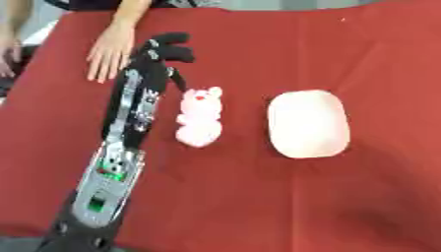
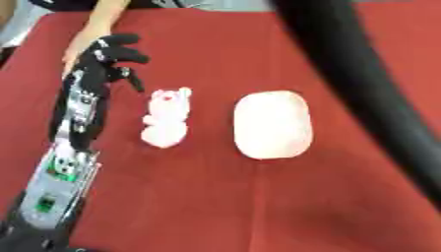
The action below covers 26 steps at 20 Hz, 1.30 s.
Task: Pick up objects on the table and place them in the box.
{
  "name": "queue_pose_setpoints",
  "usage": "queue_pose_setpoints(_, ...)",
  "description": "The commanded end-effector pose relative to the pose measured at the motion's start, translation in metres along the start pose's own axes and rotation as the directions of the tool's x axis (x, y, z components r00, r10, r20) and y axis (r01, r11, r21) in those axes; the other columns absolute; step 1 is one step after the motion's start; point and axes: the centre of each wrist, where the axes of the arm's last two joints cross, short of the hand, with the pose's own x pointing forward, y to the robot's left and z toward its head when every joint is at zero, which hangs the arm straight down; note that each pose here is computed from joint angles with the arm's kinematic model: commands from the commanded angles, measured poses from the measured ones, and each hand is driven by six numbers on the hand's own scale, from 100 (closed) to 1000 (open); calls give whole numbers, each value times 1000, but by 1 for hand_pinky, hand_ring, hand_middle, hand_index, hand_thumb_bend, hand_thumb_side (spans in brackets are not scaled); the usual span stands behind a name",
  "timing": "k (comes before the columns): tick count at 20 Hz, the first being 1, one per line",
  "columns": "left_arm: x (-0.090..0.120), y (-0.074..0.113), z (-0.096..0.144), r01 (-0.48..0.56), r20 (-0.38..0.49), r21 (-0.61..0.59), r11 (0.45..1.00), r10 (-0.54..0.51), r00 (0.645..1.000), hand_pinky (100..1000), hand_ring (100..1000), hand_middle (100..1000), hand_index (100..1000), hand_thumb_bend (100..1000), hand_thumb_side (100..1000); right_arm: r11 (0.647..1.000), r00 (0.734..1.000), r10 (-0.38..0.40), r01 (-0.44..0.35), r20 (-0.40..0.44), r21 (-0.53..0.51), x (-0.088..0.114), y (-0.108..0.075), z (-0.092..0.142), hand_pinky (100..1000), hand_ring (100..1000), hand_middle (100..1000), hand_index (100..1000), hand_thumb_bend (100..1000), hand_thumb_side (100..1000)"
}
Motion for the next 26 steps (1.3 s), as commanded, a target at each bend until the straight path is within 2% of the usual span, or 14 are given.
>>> queue_pose_setpoints(1,5,3,-4,13,24,-8,1000,-13,1000,308,665,748,713,153,987,1000,1000,9,-10,30,14,4,-3,-6,625,809,851,938,100,708)
queue_pose_setpoints(14,5,3,-4,18,18,-24,1000,-17,1000,271,626,731,706,152,992,1000,1000,3,-4,27,21,4,-2,-7,616,798,852,941,100,710)
queue_pose_setpoints(16,5,3,-3,25,-8,-32,999,-25,1000,255,618,725,696,136,989,1000,1000,4,-4,24,22,4,-2,-6,614,796,852,941,100,710)
queue_pose_setpoints(17,4,3,-3,37,-34,-41,998,-38,999,216,597,717,685,139,926,1000,1000,5,-6,20,23,4,-2,-6,611,794,852,942,100,711)
queue_pose_setpoints(19,5,2,-3,58,-70,-57,997,-62,996,189,572,684,650,212,806,1000,1000,9,-9,10,25,4,-3,-4,609,793,853,943,100,710)
queue_pose_setpoints(20,5,2,-3,61,-76,-60,996,-65,995,189,573,685,652,206,813,1000,1000,11,-11,5,27,4,-3,-4,609,793,853,943,100,710)
queue_pose_setpoints(21,5,2,-3,67,-80,-66,996,-73,994,193,574,683,649,253,747,1000,1000,13,-13,2,28,4,-3,-3,608,793,853,943,100,710)
queue_pose_setpoints(22,5,3,-4,80,-83,-80,994,-86,993,199,582,687,654,275,725,999,1000,14,-14,0,31,4,-3,-3,608,793,853,944,100,710)
queue_pose_setpoints(24,4,8,-7,121,-79,-130,984,-132,988,205,587,690,656,302,701,999,1000,17,-16,-7,37,4,-3,-2,607,793,853,945,100,710)
queue_pose_setpoints(25,3,12,-9,151,-69,-170,974,-165,984,223,603,700,658,347,672,999,1000,18,-17,-11,40,4,-3,-1,607,793,853,945,100,710)
queue_pose_setpoints(26,1,17,-14,197,-52,-229,953,-214,975,223,603,700,658,347,672,999,1000,19,-18,-16,44,4,-3,0,607,793,853,945,100,710)
